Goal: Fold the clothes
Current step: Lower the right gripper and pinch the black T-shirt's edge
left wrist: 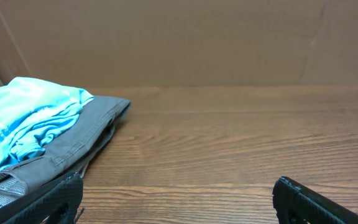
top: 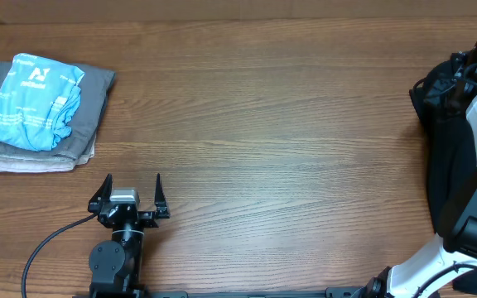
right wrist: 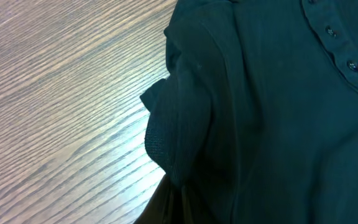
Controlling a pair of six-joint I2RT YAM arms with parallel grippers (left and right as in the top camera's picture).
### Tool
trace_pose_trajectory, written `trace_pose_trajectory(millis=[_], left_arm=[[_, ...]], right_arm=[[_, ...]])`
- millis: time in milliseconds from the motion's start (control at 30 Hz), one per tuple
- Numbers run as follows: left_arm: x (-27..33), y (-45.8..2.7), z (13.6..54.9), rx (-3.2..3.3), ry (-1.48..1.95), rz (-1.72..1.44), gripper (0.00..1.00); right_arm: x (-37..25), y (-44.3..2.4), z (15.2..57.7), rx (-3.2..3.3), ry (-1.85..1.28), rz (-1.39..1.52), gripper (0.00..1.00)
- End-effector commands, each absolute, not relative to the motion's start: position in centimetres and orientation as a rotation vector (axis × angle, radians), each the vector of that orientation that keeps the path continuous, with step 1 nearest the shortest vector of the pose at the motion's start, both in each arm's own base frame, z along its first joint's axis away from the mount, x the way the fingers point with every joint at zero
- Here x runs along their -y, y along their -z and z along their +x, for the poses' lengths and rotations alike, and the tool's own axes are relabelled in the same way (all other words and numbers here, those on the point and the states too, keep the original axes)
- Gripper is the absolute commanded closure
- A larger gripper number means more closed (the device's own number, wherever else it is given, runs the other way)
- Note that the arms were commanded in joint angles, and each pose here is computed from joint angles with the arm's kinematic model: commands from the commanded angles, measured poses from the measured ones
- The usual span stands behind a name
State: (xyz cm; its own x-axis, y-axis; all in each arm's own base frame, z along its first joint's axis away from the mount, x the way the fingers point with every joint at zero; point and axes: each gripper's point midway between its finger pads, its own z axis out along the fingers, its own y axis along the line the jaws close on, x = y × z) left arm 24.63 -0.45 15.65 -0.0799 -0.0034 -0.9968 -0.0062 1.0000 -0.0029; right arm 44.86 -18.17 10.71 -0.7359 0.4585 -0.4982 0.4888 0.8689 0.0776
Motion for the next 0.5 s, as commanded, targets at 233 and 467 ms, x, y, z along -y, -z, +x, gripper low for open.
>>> trace_pose_trajectory(millis=[233, 467], left_arm=[[0.5, -15.8, 24.6, -1.64, 0.012, -0.02, 0.0], [0.5, -15.8, 24.6, -1.64, 0.012, -0.02, 0.0]], right_arm=[[19.3, -14.2, 45.5, -2.436, 0.134, 0.686, 0.96], [19.7, -23.2, 46.2, -2.249, 0.157, 0.639, 0.96]])
